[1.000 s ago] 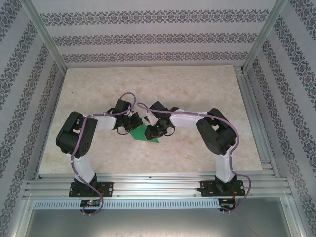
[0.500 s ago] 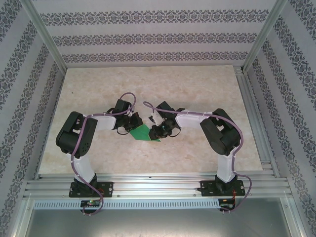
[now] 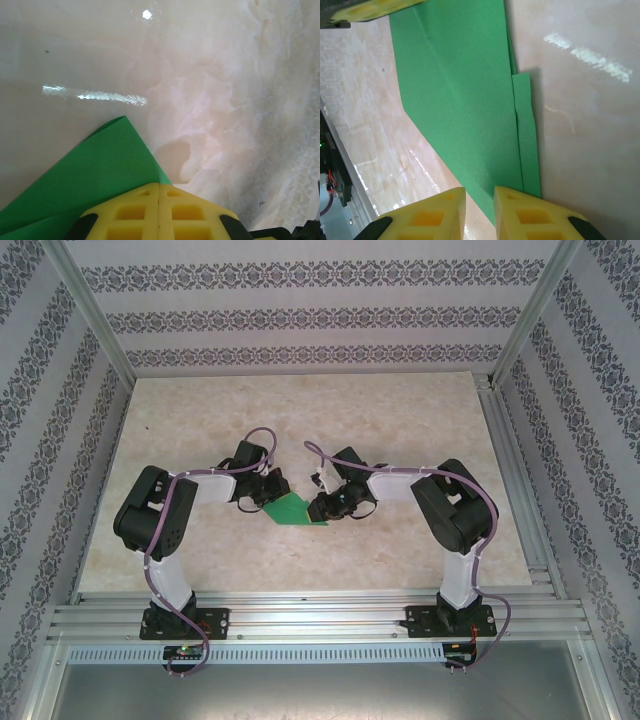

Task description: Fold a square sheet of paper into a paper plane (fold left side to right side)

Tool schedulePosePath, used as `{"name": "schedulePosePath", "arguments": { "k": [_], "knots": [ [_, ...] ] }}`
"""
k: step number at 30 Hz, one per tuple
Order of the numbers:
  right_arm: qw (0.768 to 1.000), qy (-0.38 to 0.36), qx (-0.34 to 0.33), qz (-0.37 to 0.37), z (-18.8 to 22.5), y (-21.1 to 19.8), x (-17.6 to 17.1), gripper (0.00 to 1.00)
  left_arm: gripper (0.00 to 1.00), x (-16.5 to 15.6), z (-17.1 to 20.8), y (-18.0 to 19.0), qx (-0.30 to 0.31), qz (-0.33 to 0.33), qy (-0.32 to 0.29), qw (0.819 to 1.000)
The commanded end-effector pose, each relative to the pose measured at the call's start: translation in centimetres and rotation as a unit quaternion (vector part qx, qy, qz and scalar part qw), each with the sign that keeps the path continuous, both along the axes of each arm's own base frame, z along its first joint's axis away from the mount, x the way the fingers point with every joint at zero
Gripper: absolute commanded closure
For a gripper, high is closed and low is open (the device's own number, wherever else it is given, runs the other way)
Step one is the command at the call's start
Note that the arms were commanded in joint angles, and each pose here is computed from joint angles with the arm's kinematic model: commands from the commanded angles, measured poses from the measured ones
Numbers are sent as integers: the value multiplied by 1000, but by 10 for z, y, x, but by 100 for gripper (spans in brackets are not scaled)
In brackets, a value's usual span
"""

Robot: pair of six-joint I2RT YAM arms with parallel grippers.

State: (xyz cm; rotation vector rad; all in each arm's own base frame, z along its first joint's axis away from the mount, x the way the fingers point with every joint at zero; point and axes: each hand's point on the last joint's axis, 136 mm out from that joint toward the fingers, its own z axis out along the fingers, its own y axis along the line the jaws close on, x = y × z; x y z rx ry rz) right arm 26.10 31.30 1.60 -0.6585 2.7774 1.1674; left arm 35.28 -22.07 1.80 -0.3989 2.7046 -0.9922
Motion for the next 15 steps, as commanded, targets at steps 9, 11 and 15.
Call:
{"name": "schedulePosePath", "arguments": {
  "k": [9, 11, 15],
  "knots": [
    [985, 92, -145, -5, -60, -56, -47, 77, 87, 17, 85, 24, 59, -12, -65, 996],
    [985, 91, -147, -2, -60, -54, -48, 78, 86, 17, 107, 22, 50, -12, -88, 995],
    [985, 92, -147, 1, -61, -50, -48, 77, 89, 1, 118, 9, 10, -27, -103, 994]
  ]
}}
